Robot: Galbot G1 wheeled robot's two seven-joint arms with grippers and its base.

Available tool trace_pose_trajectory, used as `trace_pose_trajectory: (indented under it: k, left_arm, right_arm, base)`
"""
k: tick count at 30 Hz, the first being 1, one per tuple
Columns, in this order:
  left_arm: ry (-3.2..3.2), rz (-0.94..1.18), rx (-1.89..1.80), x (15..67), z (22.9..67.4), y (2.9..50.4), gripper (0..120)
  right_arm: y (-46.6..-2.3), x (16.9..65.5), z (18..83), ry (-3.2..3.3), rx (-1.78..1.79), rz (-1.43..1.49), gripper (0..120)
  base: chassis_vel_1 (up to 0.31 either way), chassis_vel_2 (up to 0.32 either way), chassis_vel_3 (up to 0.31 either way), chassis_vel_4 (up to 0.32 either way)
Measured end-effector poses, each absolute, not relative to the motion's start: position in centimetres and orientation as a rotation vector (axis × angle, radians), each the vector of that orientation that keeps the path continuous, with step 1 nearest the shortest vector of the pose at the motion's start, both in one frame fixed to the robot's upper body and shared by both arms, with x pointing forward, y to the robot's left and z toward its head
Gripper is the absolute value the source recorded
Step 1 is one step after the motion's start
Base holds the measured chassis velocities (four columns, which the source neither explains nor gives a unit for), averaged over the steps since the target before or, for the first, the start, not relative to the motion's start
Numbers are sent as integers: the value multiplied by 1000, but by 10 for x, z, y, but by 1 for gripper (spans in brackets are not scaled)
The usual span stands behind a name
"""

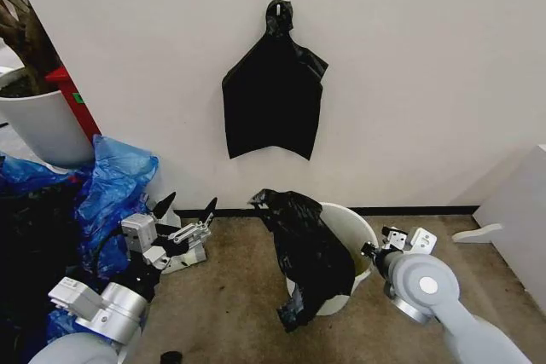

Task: Place the garbage bag over the trash bin.

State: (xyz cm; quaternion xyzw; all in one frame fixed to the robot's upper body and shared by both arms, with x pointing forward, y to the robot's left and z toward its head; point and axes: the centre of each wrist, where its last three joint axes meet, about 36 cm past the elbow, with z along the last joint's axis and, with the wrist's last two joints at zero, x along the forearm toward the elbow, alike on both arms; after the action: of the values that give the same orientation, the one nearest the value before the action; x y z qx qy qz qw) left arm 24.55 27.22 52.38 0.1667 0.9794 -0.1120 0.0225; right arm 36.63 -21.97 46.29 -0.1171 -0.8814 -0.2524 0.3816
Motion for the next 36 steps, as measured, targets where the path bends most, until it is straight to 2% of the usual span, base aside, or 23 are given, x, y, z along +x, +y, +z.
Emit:
trace_pose_trajectory:
  k: [18, 27, 31, 34, 36]
  left_arm:
    - [3032, -359, 532, 249, 519, 279, 100]
    - [3022, -370, 528, 250, 520, 281, 100]
    - [3021, -371, 527, 250, 520, 281, 100]
    - [3019, -376, 528, 251, 520, 282, 100]
    - [3019, -376, 527, 251, 520, 282, 100]
  right_arm:
    - [-202, 352, 432, -2266, -276, -576, 1]
    - [-204, 354, 440, -2277, -237, -570, 34]
    - [-205, 353, 444, -2287, -232, -564, 43]
    - [-210, 351, 461, -2333, -231, -524, 60]
    - [-210, 350, 464, -2345, -230, -515, 62]
  base:
    - [0, 0, 0, 0]
    - [0, 0, 0, 0]
    - [0, 0, 0, 0]
    - [0, 0, 0, 0]
    - [0, 0, 0, 0]
